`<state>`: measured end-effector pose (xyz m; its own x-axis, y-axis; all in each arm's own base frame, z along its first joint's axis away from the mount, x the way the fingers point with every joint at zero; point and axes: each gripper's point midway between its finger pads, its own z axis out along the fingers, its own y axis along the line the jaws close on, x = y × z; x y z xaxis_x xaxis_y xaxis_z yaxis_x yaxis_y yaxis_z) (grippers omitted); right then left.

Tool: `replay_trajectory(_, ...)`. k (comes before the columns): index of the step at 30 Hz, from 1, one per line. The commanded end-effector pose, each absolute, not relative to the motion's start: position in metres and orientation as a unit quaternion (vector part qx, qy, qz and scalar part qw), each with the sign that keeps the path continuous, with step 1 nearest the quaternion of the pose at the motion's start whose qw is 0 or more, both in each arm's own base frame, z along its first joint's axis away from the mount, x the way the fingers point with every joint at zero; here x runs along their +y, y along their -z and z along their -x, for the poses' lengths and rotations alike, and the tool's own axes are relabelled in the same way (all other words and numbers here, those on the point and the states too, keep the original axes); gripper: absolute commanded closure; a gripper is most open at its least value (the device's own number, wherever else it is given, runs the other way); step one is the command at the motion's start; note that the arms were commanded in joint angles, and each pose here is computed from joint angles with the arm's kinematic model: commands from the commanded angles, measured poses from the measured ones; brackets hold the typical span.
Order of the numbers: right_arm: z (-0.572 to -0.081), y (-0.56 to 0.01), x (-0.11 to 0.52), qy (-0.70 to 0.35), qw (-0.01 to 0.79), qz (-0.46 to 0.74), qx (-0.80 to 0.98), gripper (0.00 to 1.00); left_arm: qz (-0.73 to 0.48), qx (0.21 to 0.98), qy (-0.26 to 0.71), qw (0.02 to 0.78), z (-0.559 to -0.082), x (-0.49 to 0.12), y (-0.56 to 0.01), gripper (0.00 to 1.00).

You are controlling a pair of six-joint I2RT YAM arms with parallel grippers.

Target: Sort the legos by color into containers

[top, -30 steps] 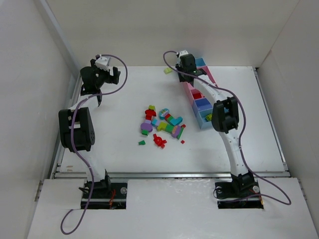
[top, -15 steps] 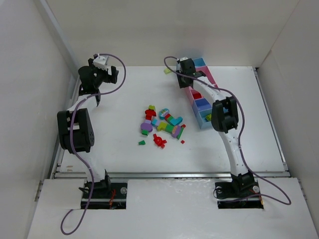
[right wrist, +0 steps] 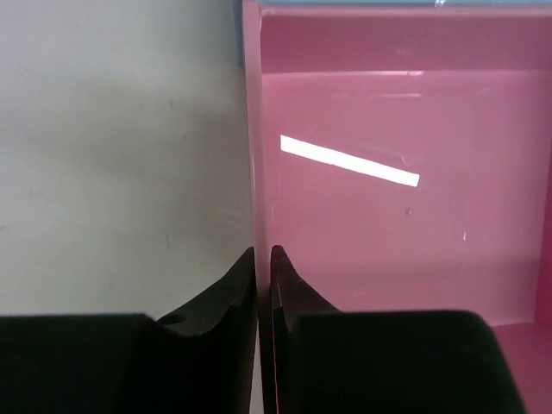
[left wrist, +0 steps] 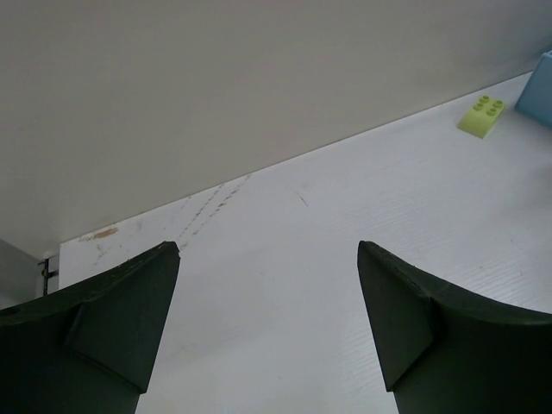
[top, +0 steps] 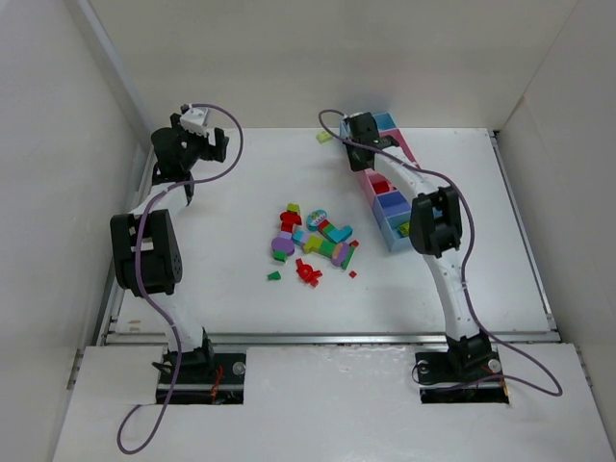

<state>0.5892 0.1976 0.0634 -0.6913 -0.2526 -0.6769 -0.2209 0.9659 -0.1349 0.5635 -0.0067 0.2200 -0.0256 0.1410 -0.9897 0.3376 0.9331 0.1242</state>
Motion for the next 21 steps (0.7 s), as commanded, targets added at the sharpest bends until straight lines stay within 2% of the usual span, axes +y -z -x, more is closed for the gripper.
replay_trajectory(1, -0.618, -0.091, 0.210, 0.010, 0.429, 0.122, 0.895, 0.85, -0.175, 0.686, 0.063, 0.703, -0.556, -0.006, -0.254, 0.19)
replay_trajectory(8, -0.627, -0.086, 0.213, 0.011, 0.436, 0.124, 0.891, 0.85, -0.165, 0.689, 0.053, 0.704, -0.557, 0.007, -0.254, 0.18)
replay_trajectory(12, -0.628, -0.083, 0.229, -0.026, 0.436, 0.148, 0.887, 0.85, -0.162, 0.689, 0.049, 0.704, -0.559, 0.009, -0.253, 0.18)
replay_trajectory(21, -0.645, -0.114, 0.260, -0.044, 0.496, 0.175, 0.849, 0.96, -0.166, 0.685, 0.051, 0.707, -0.565, 0.008, -0.256, 0.18)
